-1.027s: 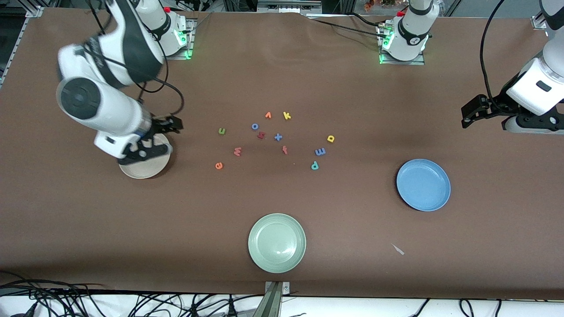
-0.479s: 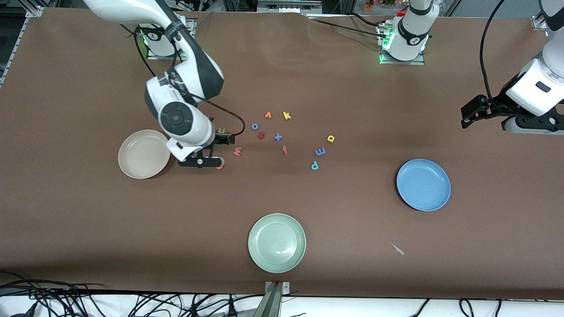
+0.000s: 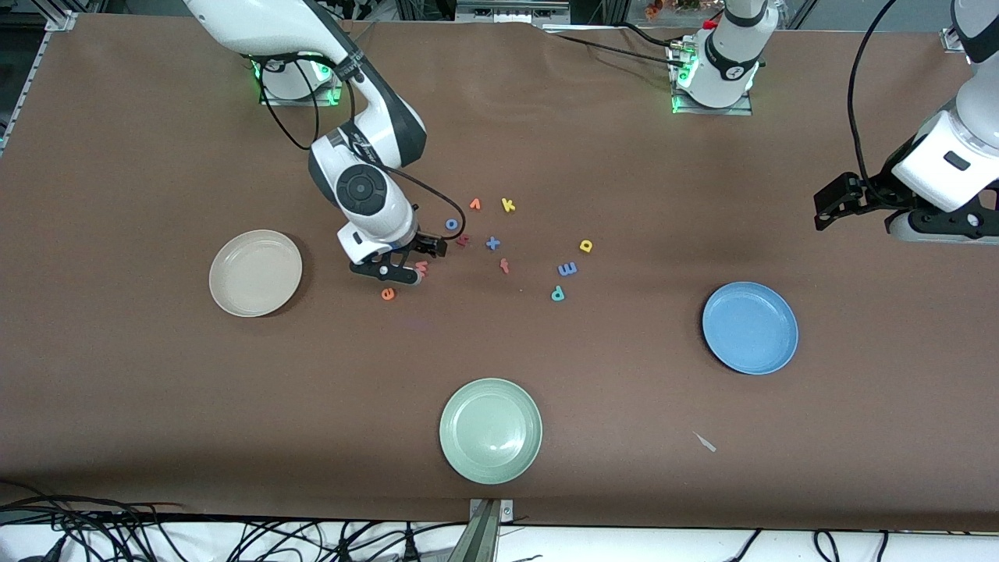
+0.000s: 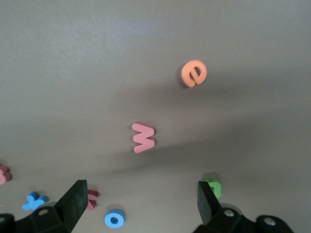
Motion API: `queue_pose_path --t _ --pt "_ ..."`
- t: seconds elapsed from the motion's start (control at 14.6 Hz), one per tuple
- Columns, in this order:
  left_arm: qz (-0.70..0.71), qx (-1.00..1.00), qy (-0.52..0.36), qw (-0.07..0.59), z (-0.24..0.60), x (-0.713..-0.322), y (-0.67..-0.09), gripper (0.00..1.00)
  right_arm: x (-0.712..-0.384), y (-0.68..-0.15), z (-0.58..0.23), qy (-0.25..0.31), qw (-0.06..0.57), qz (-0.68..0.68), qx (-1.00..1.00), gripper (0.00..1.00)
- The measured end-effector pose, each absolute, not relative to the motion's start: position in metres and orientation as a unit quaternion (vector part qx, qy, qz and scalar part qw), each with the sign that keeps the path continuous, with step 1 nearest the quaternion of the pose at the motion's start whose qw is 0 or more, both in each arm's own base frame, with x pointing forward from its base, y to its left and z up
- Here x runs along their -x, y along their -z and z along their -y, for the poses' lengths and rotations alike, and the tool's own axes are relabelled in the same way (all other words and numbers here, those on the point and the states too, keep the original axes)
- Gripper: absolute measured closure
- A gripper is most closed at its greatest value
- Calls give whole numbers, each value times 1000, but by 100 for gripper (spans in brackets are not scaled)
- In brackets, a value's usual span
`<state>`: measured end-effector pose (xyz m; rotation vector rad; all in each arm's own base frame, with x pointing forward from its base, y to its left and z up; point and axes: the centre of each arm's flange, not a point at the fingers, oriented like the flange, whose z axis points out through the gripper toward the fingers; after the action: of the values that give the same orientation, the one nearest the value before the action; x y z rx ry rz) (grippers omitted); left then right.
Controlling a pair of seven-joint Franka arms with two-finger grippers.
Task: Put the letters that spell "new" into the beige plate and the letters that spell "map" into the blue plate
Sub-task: 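Reach the right gripper over the letters toward the pink w, then grasp the pink w with the right gripper while the left gripper reaches letters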
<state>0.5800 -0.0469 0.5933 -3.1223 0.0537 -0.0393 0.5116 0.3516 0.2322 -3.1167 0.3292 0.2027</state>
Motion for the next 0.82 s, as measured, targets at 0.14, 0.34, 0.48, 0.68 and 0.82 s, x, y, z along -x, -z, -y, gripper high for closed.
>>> queue_pose_path --t 0.14,0.34,0.48,0.68,0.82 --pt "-25 1000 11 9 55 -580 -592 0 -509 -216 -354 -64 -3 -101 993 0" --pt "-32 999 4 9 64 -580 -587 0 -511 -194 -352 -53 -7 -91 994 0" --pt "-34 999 -11 9 65 -583 -573 0 -512 -187 -351 -47 -10 -83 995 0" --pt "-60 997 -53 7 93 -597 -521 0 -515 -183 -350 -37 -7 -80 996 0" --pt "-91 993 -79 7 133 -603 -481 0 -515 -181 -350 -33 -3 -79 996 1"
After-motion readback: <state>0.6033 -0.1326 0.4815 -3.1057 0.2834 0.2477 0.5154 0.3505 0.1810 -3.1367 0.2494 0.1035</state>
